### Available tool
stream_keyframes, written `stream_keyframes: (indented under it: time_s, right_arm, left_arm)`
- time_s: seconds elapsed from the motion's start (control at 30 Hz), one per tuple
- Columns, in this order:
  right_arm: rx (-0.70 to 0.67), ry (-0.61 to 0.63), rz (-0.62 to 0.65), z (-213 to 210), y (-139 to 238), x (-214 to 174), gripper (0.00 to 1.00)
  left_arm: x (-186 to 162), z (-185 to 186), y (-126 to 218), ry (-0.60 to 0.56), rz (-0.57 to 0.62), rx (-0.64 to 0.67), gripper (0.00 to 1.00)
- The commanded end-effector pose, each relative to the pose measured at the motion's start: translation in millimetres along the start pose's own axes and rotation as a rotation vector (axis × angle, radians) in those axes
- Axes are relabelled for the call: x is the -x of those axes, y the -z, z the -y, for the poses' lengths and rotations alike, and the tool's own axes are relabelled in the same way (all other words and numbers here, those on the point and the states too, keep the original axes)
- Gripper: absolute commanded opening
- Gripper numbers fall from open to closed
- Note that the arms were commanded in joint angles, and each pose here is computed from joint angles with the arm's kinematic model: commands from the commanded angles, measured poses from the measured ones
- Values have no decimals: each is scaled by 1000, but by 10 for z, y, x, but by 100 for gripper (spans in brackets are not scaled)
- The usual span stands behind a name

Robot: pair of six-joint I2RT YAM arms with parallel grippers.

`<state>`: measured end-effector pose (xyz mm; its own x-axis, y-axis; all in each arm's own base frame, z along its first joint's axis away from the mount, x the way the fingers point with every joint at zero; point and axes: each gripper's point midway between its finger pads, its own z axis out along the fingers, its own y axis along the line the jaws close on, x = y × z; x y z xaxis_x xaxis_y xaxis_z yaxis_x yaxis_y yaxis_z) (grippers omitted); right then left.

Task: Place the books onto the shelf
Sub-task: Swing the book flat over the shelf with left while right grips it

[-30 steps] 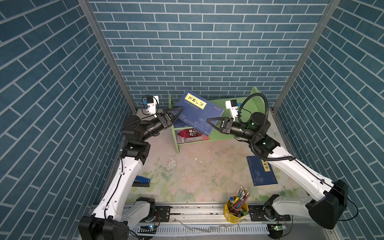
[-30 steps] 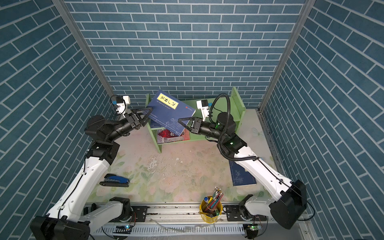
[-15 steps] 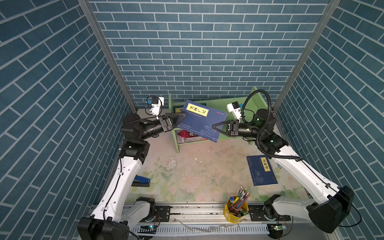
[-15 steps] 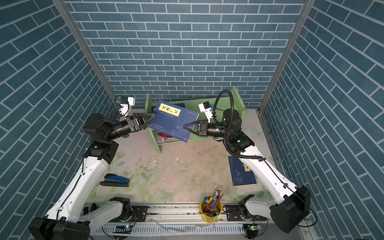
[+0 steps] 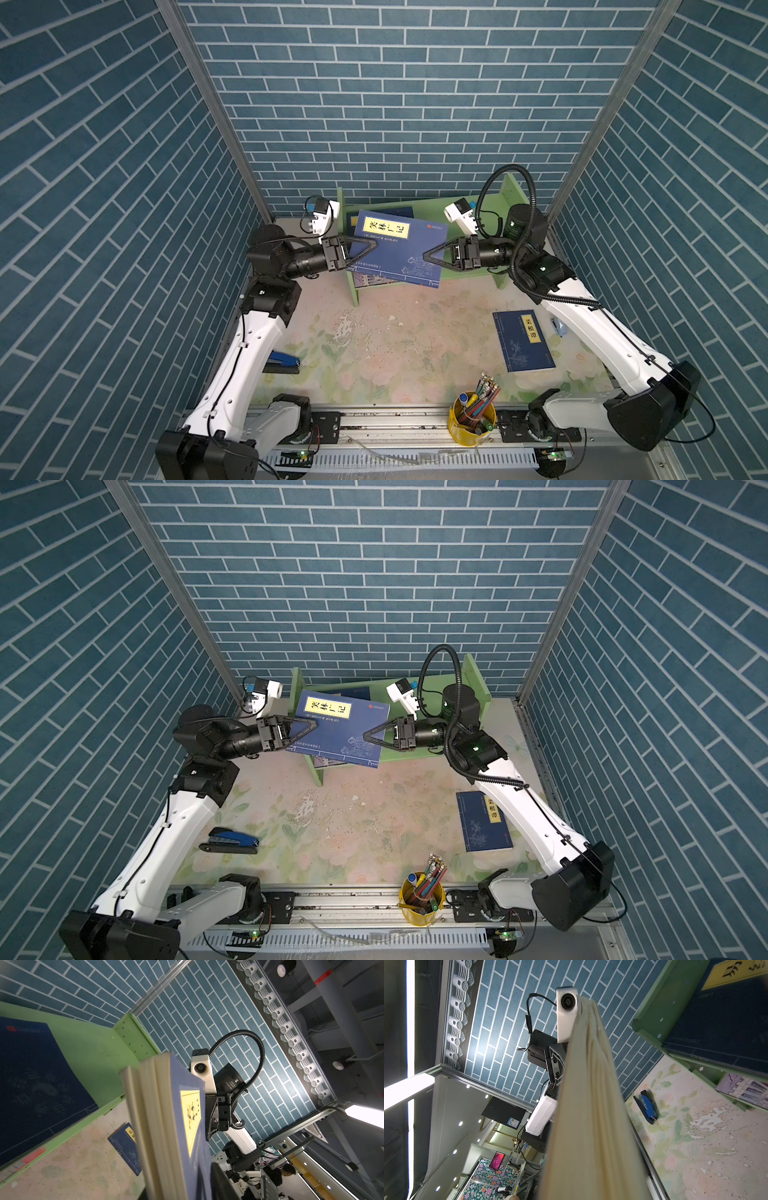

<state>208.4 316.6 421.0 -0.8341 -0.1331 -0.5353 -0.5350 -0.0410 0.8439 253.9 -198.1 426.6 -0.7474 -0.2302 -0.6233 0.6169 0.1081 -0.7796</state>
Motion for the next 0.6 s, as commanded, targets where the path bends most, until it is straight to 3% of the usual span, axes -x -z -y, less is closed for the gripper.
stream_keyframes:
  time_s: [0.0, 0.03, 0.1, 0.17, 0.57]
  right_arm:
    - [42, 79, -45, -134, 11, -6, 0]
    - [39, 76, -44, -120, 11, 7, 0]
    - [35, 77, -38, -110, 11, 23, 11]
    - [30, 80, -30, -100, 12, 39, 15]
    - [-47, 65, 72, 82, 157, 195, 44]
  left_arm:
    - [-26, 88, 2, -32, -12, -18, 27]
    - [-27, 83, 5, -33, -7, -15, 22]
    - [-18, 71, 11, -36, 7, -6, 12]
    - [-2, 49, 16, -40, 21, 9, 0]
    - [267, 71, 28, -98, 118, 64, 0]
